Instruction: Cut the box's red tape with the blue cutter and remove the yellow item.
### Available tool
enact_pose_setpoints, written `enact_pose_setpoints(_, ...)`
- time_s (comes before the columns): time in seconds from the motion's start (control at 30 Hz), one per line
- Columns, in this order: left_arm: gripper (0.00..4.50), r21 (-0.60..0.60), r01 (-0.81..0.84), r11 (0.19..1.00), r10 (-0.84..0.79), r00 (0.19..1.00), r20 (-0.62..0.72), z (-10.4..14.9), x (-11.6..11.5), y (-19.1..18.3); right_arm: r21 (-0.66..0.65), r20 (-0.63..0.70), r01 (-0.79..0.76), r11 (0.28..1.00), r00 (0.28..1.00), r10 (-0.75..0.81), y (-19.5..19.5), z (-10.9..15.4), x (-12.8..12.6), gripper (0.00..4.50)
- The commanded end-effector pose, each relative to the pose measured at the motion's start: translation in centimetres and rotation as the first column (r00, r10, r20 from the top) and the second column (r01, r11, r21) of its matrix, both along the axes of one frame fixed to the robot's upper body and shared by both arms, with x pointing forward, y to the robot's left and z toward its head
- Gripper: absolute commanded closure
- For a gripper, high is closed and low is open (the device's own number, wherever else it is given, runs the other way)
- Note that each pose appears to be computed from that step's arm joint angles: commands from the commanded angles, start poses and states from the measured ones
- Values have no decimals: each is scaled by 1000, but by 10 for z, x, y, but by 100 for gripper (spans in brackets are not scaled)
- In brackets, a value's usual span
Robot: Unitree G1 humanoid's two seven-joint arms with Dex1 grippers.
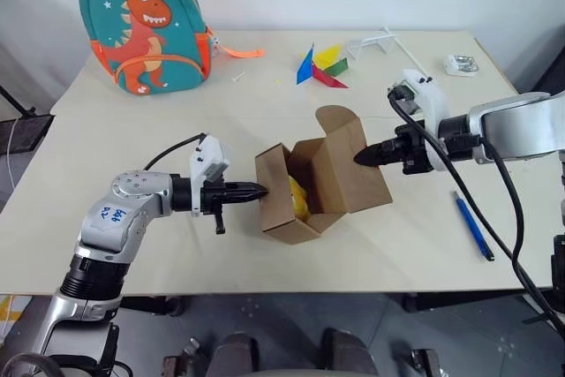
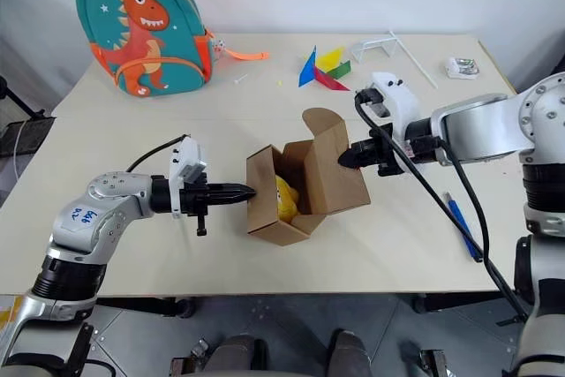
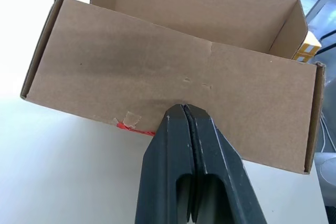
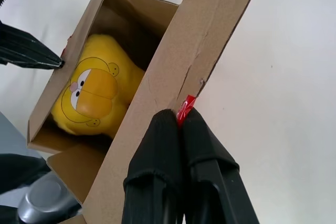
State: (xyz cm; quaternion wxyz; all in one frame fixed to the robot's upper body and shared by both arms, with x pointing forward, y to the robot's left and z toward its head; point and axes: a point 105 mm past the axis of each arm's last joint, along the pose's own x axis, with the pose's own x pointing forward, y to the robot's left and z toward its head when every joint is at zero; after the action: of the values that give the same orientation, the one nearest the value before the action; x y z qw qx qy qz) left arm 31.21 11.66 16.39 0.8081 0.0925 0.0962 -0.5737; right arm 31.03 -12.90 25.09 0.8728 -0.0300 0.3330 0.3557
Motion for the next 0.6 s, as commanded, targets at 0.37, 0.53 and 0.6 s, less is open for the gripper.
enact_pose_setpoints(0.37,450,80,-65,995,77,986,-150,-44,-4,10,-165,15,-51,985,998,54,-10,-8,-8,448)
enact_pose_setpoints(0.53,450,83,-70,994,82,985,-153,-45,-4,10,-215,8,-41,976,999,43,-21,-13,-9,448)
enact_pose_setpoints(0.6,450,83,-70,994,82,985,-150,-46,-4,10,-211,7,-51,976,999,53,-19,-12,-9,448)
